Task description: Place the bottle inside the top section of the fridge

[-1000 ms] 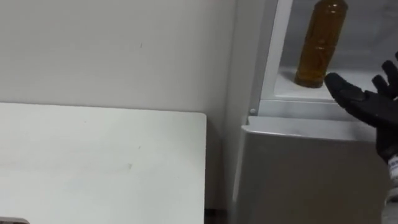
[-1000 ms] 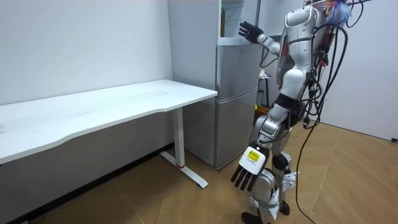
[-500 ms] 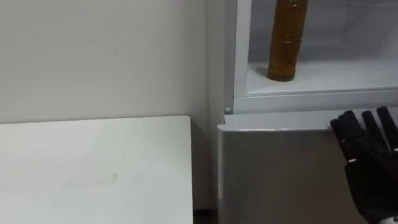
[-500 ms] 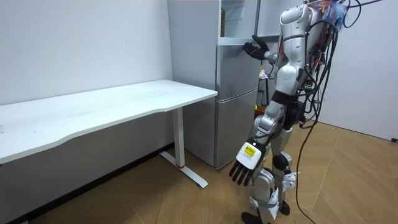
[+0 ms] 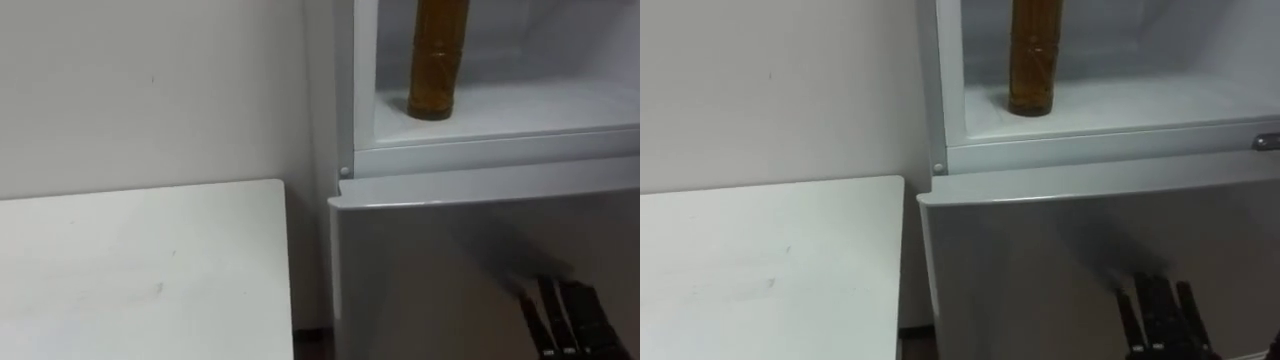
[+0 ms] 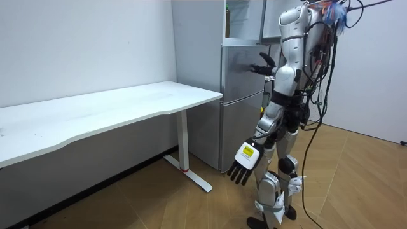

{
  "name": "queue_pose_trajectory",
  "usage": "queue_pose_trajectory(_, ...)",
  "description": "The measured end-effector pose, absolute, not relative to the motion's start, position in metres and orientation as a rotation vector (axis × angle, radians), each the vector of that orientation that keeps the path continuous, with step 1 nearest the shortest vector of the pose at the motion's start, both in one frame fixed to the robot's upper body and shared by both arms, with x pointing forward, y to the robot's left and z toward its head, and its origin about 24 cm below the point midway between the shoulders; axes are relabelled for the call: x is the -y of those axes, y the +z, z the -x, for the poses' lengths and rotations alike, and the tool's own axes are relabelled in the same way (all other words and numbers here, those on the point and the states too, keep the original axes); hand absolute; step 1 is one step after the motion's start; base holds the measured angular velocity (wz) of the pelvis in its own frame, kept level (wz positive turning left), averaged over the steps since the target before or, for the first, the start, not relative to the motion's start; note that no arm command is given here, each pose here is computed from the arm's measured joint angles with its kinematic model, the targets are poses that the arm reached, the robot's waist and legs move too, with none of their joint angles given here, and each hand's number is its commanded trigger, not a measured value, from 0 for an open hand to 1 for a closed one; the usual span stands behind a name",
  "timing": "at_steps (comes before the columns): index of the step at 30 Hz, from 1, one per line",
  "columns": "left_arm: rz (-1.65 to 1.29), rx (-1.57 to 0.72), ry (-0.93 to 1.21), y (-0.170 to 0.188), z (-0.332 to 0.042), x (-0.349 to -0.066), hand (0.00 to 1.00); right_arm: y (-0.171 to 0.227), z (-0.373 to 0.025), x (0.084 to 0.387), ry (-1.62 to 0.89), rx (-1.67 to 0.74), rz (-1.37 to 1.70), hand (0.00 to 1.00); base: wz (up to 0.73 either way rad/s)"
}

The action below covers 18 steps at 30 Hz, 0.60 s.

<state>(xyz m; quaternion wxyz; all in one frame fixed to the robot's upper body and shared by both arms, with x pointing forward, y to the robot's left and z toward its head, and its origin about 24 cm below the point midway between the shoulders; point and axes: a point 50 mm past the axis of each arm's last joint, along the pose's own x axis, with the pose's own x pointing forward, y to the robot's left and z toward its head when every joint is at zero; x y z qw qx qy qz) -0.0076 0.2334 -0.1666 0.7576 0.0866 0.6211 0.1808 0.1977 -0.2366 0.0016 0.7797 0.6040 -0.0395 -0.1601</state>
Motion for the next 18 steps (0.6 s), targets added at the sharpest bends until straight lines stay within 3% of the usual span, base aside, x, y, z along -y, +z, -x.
queue_pose_trajectory(18, -0.148, -1.346, 0.428, -0.166, 0.006, -0.238, 0.00, -0.108, -0.109, 0.264, -0.825, -0.311, -1.225, 0.00, 0.03)
